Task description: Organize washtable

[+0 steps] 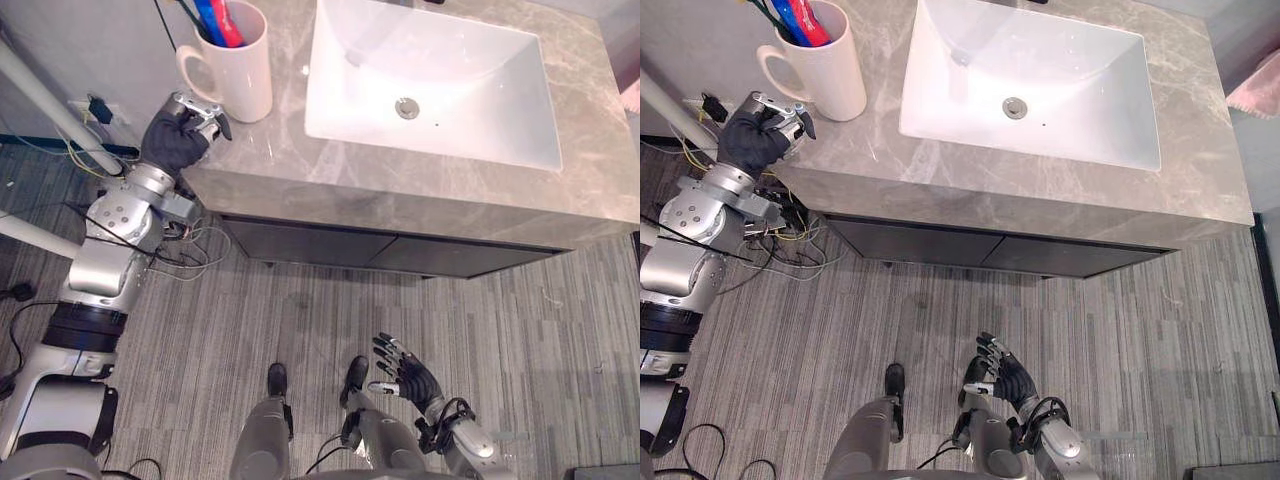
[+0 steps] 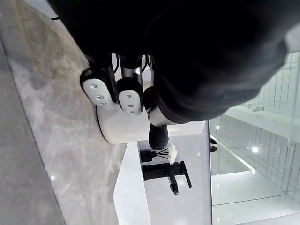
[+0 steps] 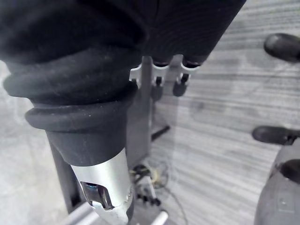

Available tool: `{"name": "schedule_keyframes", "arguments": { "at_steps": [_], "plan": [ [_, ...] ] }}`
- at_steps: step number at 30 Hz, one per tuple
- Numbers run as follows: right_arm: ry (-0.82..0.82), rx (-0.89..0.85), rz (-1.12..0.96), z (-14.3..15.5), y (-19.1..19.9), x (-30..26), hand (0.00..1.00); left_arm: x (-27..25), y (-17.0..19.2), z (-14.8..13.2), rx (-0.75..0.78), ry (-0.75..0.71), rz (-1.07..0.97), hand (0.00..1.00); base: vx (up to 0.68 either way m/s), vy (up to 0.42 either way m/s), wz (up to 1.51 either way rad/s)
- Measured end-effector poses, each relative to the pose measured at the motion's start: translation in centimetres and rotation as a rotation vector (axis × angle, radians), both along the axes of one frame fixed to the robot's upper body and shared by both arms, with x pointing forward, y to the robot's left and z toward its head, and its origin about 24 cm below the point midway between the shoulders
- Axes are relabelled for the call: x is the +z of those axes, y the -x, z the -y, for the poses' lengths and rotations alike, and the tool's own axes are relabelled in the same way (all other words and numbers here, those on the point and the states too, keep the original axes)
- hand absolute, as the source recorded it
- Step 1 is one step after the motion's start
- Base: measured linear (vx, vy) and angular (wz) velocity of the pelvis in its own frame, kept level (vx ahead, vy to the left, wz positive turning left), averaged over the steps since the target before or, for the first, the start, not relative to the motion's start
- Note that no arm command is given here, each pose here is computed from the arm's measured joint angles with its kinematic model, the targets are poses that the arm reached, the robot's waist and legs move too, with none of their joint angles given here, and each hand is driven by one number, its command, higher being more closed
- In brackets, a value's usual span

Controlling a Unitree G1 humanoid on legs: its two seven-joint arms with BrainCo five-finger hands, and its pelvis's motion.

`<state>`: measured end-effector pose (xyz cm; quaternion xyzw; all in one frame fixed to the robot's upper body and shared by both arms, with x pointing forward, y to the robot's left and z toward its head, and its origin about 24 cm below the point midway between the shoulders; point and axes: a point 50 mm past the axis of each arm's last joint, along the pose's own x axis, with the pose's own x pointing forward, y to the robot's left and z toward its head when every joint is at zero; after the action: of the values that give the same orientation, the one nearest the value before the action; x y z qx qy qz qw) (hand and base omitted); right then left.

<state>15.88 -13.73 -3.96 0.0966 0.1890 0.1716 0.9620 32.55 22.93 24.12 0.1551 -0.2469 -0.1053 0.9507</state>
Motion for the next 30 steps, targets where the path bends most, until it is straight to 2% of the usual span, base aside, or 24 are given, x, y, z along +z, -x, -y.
{"name": "schedule_keyframes", "arguments": {
  "at_steps": [10,23,30],
  "plan": [
    [0.004,-0.011,0.002,0.3,0.0,0.0,0.0,0.0,-0.3,0.7,0.006,-0.055,0.003,1.0,0.01,0.023,-0.01],
    [0.002,-0.016,0.015,0.4,-0.2,0.3,0.0,3.0,-2.3,2.0,0.0,-0.109,0.035,1.0,0.01,0.03,-0.01],
    [-0.022,-0.006,0.033,-0.2,-0.3,0.7,0.0,7.2,-2.7,1.1,0.066,-0.144,0.113,1.0,-0.01,0.021,-0.02]
  ]
}}
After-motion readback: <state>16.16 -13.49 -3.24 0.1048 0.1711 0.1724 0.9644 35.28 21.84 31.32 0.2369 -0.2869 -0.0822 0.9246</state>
